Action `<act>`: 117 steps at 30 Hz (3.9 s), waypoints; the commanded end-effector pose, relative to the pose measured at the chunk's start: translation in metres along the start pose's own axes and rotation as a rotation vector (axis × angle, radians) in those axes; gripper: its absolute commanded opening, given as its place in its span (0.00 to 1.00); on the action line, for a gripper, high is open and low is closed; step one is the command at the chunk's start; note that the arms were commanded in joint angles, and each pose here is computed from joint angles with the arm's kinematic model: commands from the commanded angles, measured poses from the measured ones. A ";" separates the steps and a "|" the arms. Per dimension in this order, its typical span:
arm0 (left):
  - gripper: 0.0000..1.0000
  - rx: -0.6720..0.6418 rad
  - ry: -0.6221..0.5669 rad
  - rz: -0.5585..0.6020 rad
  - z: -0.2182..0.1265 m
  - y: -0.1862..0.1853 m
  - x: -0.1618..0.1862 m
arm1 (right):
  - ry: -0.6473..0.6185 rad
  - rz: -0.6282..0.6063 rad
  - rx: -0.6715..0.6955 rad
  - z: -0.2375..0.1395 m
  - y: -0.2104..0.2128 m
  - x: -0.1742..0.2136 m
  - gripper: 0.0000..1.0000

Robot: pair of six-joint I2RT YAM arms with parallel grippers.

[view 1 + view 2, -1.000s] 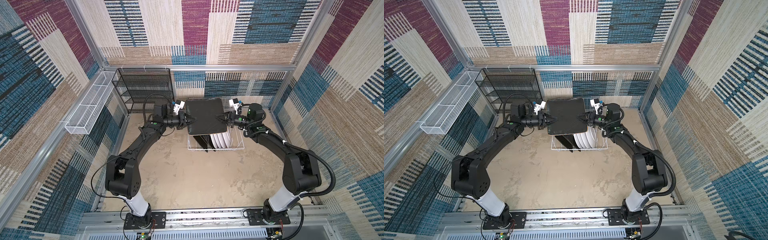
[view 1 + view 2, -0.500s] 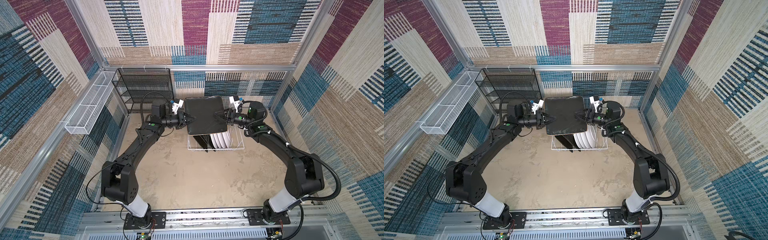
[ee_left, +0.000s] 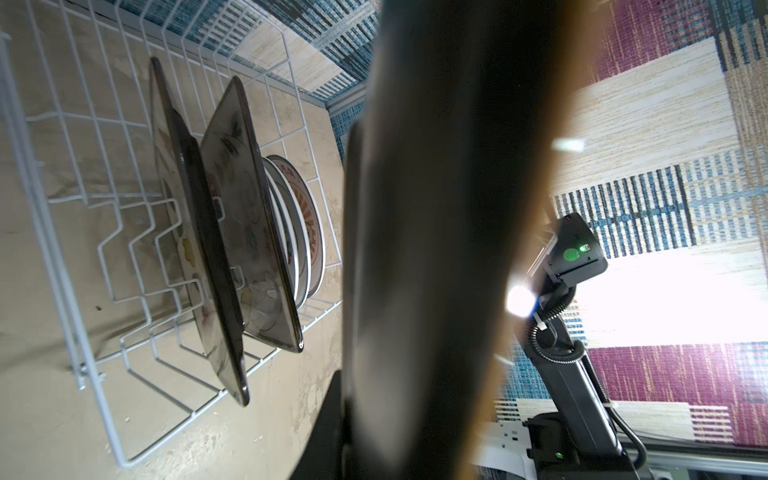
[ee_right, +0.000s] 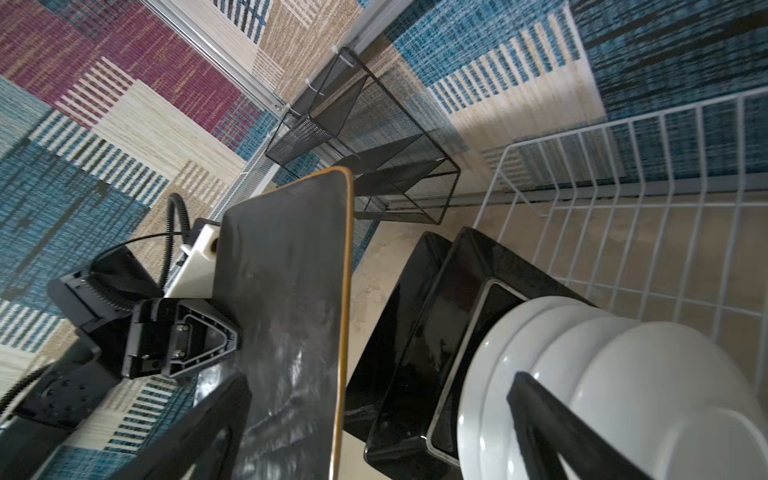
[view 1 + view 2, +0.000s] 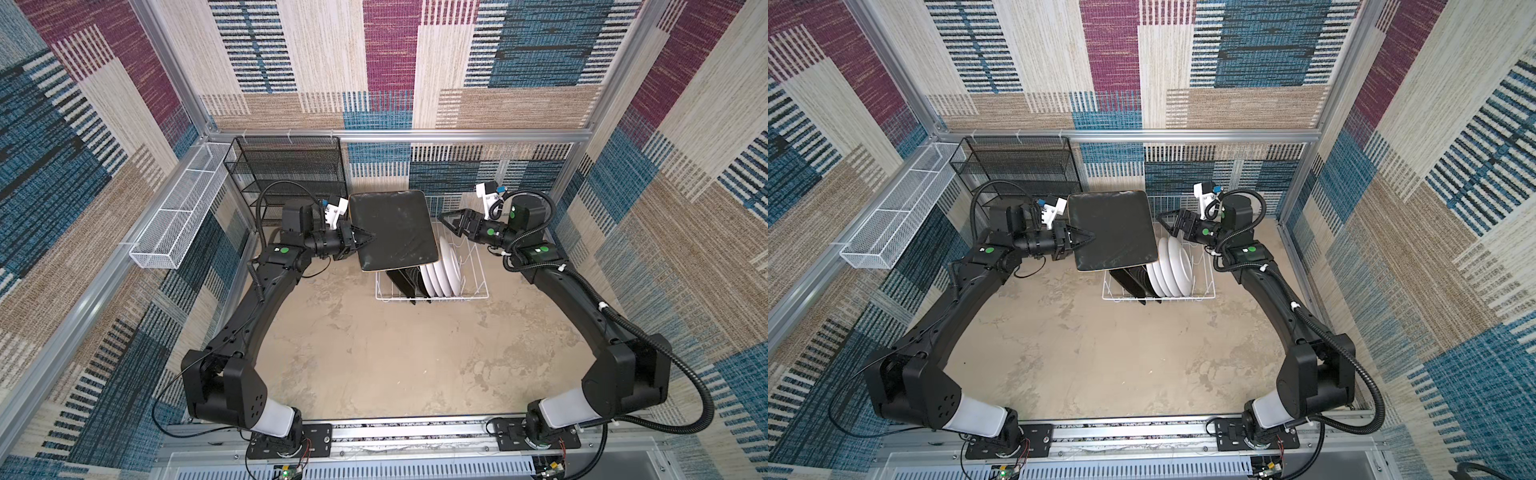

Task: Unload the plates from the dish rack
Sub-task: 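Release the black plate from the right gripper while the left gripper pulls it away, then carry the black plate with the left gripper toward the floor beside the rack, then lower the black plate flat onto the floor and open the left gripper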

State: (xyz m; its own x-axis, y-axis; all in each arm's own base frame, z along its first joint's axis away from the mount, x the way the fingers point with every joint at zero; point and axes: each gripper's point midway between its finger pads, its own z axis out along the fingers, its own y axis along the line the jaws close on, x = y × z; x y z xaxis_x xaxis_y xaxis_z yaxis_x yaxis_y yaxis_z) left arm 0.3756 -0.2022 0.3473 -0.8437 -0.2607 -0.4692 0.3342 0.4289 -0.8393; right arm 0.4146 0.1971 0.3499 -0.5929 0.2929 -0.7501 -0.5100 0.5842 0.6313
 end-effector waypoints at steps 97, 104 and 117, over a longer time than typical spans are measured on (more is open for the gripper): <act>0.09 -0.708 0.438 -0.150 -0.095 0.355 0.033 | 0.100 -0.524 0.063 0.007 0.040 0.061 0.99; 0.14 -0.744 0.489 -0.177 -0.104 0.376 0.041 | 0.084 -0.506 0.085 0.007 0.037 0.057 0.99; 0.22 -0.802 0.511 -0.222 -0.114 0.408 0.044 | 0.085 -0.507 0.105 0.002 0.036 0.057 0.99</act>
State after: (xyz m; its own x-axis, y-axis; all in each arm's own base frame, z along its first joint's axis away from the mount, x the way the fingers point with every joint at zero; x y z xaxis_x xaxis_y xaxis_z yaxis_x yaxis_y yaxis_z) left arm 0.4363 0.0073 0.0552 -0.9946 -0.0887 -0.0533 -0.0321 0.7536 -0.6565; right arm 0.3637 0.2390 0.3264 -0.3409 -0.1163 -0.9329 -0.6942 0.7003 0.1664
